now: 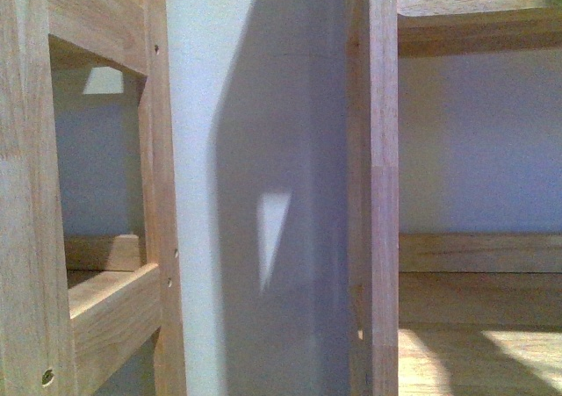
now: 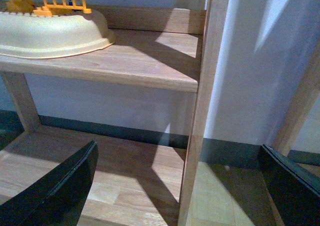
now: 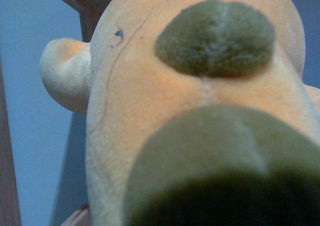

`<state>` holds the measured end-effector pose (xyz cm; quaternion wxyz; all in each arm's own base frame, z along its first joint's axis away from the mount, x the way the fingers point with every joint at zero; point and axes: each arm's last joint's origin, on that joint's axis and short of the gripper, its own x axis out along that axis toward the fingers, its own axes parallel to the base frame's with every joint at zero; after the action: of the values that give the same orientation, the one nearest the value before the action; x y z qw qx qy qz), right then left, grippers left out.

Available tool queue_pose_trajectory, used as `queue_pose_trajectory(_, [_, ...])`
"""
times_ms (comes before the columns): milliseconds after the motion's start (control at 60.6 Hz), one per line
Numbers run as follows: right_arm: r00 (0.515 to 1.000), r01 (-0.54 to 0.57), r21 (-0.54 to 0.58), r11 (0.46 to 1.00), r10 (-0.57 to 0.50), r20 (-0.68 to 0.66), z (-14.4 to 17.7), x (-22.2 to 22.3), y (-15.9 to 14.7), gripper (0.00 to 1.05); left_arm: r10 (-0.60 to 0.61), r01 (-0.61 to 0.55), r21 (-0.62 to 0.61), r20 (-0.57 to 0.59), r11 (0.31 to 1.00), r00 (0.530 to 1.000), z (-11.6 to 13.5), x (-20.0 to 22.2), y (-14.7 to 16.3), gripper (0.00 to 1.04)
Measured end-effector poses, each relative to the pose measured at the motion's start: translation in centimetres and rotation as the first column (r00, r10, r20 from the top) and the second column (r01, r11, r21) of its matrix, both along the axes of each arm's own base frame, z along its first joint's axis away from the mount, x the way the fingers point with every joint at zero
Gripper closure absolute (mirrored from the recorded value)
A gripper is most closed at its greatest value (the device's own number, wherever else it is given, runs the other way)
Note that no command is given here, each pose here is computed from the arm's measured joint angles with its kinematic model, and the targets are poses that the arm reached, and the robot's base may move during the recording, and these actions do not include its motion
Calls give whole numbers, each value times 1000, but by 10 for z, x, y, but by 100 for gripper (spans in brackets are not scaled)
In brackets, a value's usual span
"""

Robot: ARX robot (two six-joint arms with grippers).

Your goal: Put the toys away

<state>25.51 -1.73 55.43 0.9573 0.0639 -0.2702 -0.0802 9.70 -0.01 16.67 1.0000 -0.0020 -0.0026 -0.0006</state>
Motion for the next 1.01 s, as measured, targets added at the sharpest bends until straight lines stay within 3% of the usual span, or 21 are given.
queue_pose_trajectory(446, [971, -130, 300, 945, 183, -156, -5, 40, -21, 86, 0, 0, 0, 0, 1000, 1000, 0, 0, 0, 6])
queue_pose_trajectory(776, [858, -346, 433, 832, 468, -214, -12, 55, -12, 86, 0, 0, 0, 0, 1000, 1000, 0, 0, 0, 6])
queue_pose_trajectory(1007, [784, -407, 559, 722, 590, -190, -14, 55, -9, 86, 0, 0, 0, 0, 1000, 1000, 0, 0, 0, 6])
